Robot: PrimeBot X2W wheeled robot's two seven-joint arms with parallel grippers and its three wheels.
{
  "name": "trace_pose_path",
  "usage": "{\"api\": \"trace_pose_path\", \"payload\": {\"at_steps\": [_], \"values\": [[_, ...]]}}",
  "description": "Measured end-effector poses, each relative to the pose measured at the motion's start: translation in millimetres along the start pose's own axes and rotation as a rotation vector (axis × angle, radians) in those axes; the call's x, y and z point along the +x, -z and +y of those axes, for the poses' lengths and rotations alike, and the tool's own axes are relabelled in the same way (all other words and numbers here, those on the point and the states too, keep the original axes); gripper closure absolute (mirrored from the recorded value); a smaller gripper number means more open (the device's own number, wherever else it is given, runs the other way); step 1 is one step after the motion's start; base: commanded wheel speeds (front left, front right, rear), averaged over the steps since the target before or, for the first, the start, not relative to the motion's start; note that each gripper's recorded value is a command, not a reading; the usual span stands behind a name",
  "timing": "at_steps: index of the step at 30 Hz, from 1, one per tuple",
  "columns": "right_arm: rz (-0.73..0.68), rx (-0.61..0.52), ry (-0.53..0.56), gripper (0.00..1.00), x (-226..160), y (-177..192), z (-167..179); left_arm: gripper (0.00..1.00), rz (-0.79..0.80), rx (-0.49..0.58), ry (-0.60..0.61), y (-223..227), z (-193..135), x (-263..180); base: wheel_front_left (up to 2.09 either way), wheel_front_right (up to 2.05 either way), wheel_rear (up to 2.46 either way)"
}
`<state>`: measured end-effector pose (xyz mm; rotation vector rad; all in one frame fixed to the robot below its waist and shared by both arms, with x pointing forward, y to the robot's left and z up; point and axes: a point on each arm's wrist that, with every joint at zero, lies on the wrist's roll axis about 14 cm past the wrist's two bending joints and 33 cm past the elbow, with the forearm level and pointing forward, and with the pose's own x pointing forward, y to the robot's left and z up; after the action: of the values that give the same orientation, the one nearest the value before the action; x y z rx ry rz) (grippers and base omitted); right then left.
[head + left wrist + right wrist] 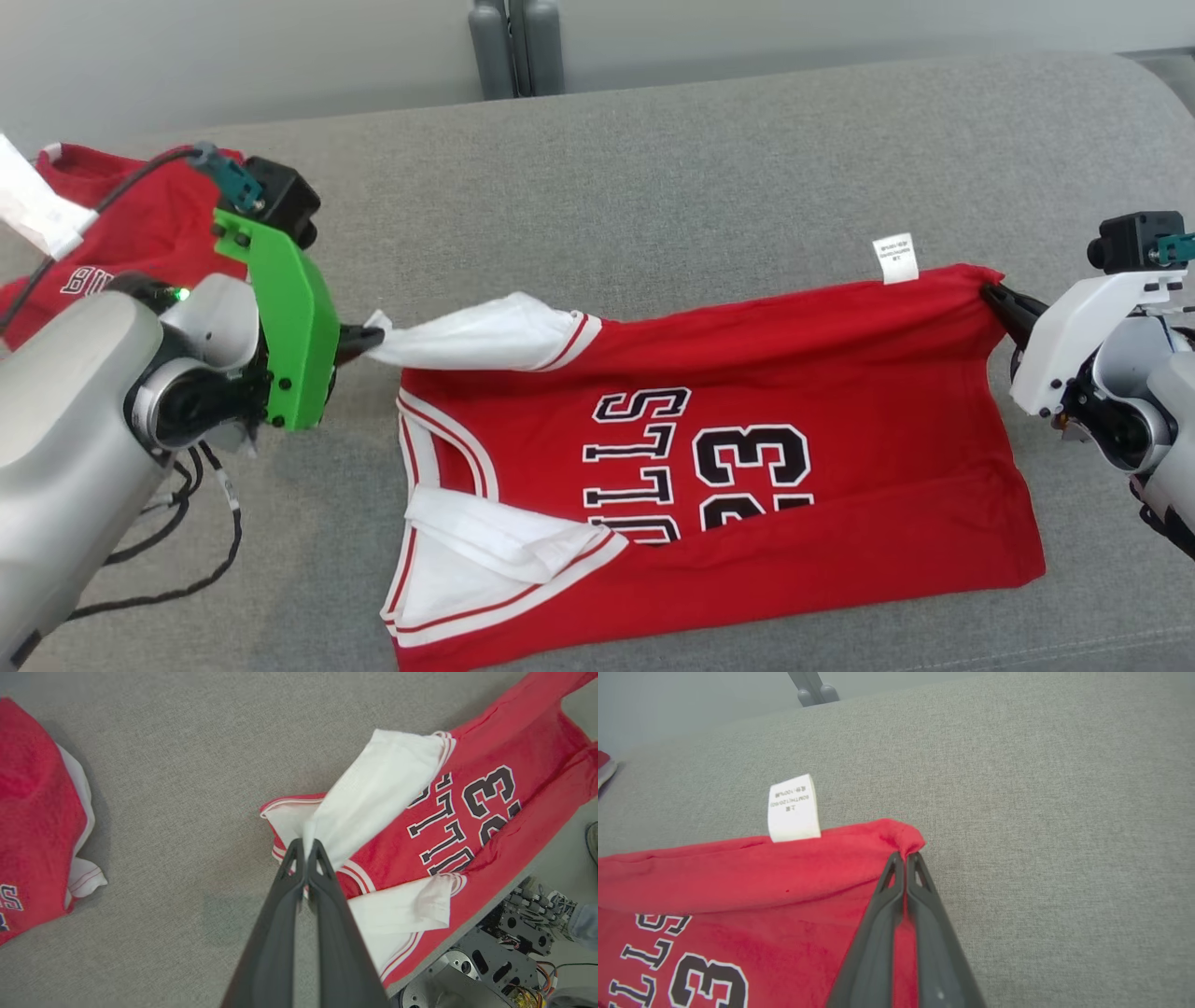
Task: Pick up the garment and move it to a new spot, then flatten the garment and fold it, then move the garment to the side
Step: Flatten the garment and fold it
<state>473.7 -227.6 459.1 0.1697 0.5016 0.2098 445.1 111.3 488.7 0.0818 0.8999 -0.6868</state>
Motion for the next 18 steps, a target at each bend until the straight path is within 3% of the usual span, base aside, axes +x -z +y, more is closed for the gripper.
{"api": "trace_pose_path", "payload": {"at_steps": [8,18], "values": [[0.082,-0.056,-0.027,1.0,-10,6,7,1.0,0.096,-0.068,0.076,42,-27,-21,0.0,0.0,0.0],[0.22,-0.132,-0.06,1.0,-13,16,5,1.0,0.239,-0.136,0.158,80,-50,-16,0.0,0.0,0.0]]}}
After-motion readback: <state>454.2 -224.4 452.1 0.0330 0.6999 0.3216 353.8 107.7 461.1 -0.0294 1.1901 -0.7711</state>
